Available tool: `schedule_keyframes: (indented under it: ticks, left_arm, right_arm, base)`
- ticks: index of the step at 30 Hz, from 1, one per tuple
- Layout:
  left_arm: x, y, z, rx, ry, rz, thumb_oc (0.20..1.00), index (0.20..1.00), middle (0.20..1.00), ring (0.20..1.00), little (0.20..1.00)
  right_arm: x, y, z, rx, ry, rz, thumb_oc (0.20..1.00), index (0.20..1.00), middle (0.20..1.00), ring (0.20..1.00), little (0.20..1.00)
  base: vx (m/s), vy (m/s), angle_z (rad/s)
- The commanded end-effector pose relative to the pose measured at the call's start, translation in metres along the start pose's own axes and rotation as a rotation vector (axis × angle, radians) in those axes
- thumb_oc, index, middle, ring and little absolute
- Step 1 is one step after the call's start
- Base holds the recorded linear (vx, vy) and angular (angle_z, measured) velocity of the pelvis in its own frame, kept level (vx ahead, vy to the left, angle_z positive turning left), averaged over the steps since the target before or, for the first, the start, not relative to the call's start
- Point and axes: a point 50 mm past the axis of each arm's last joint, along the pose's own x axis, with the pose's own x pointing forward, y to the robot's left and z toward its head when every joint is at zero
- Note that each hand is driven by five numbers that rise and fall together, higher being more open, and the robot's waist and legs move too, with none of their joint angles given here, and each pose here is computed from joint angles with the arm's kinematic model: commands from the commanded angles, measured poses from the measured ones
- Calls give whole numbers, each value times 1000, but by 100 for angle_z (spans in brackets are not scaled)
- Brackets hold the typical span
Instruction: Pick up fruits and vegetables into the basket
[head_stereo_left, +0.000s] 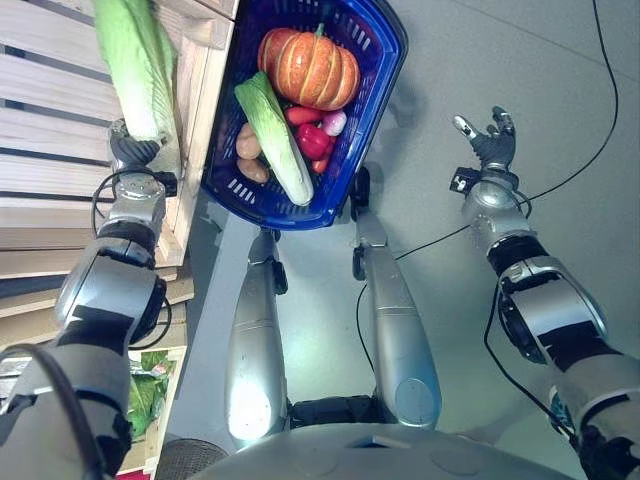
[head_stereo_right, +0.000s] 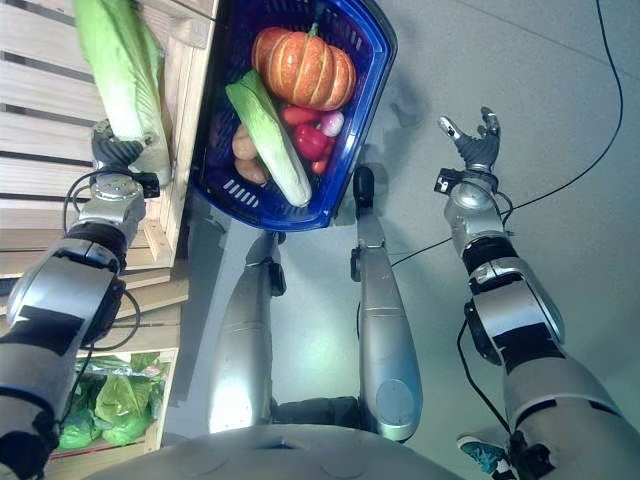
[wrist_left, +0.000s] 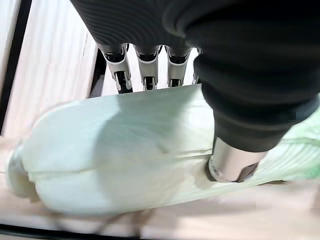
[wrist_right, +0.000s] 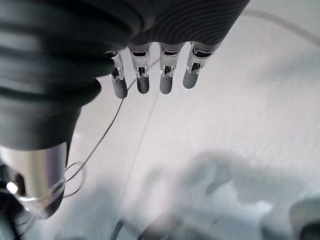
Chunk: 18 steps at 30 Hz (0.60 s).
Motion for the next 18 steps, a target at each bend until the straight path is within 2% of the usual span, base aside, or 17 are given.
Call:
schedule_keyframes:
  ticks: [1, 7, 12, 18]
  left_arm:
    - [-11, -16, 21, -147, -185, 22, 200, 200, 200, 200, 200]
    - [-35, -34, 53, -140, -445, 12, 200, 200, 200, 200, 200]
    - [-49, -40, 74, -113, -604, -4, 200, 200, 200, 200, 200]
    - [-66, -43, 92, -78, -783, -34, 200, 200, 200, 200, 200]
  right_arm:
    - [-12, 5, -7, 76, -51, 68, 1000, 1000, 1000, 1000, 1000]
    - [-26, 15, -4, 193, -98, 172, 1000, 1000, 1000, 1000, 1000]
    - [-34, 23, 6, 303, -140, 327, 1000, 1000, 1000, 1000, 1000]
    - [-45, 23, 16, 428, -206, 400, 1000, 1000, 1000, 1000, 1000]
  base:
    - [0, 0, 0]
    - [-10, -15, 3]
    - [-5, -7, 2]
    - [1, -3, 1]
